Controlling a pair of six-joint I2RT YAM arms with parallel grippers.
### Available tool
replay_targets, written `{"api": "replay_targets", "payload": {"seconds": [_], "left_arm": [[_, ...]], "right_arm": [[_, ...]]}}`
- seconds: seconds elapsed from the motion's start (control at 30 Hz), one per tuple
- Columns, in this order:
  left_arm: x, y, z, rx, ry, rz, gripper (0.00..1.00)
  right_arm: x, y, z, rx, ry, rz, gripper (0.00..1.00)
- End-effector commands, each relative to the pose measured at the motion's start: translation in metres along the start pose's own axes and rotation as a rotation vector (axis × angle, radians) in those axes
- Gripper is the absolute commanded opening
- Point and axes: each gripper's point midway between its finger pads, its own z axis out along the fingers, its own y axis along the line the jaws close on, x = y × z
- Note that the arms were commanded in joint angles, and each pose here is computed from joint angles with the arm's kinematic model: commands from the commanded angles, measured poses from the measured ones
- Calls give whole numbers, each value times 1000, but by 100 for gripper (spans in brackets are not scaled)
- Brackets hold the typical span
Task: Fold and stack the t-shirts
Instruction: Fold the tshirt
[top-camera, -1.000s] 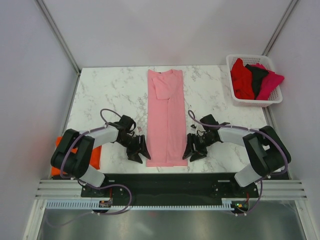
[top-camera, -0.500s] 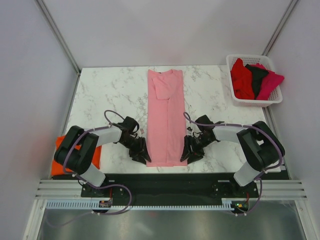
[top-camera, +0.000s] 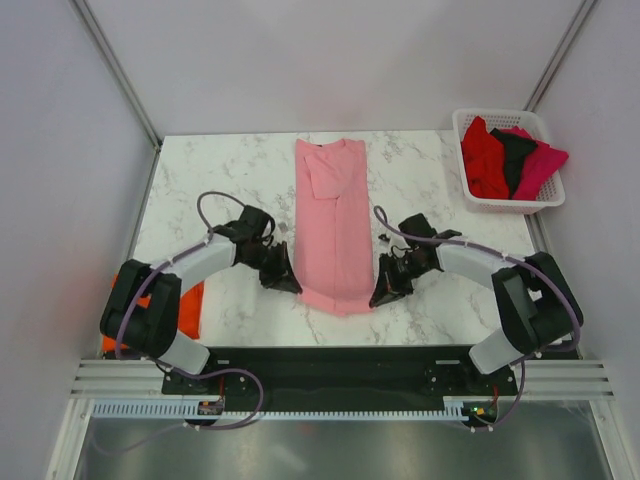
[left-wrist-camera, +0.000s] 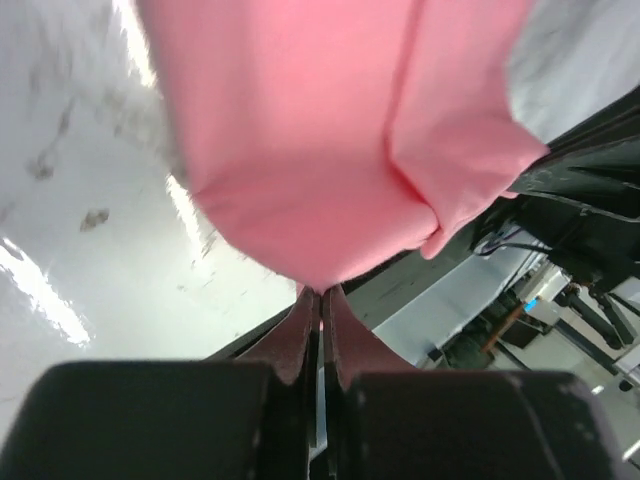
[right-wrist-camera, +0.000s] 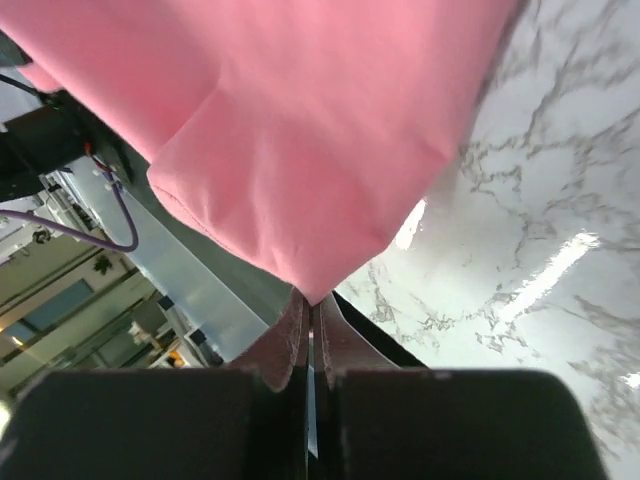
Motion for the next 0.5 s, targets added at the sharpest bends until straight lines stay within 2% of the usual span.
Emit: {"api": "replay_targets", "payload": {"seconds": [0.0, 0.1, 0.27, 0.47], "left_arm": [[-48, -40, -37, 63, -168, 168, 2], [-82, -55, -54, 72, -248, 200, 2], [-143, -72, -76, 73, -356, 238, 2], [-187, -65, -63, 30, -369, 266, 2]], "right_arm": [[-43, 34, -38, -59, -136, -154, 0], [-82, 50, -60, -68, -228, -227, 0], [-143, 53, -73, -51, -325, -249, 0], [-200, 48, -66, -37, -380, -270, 0]]}}
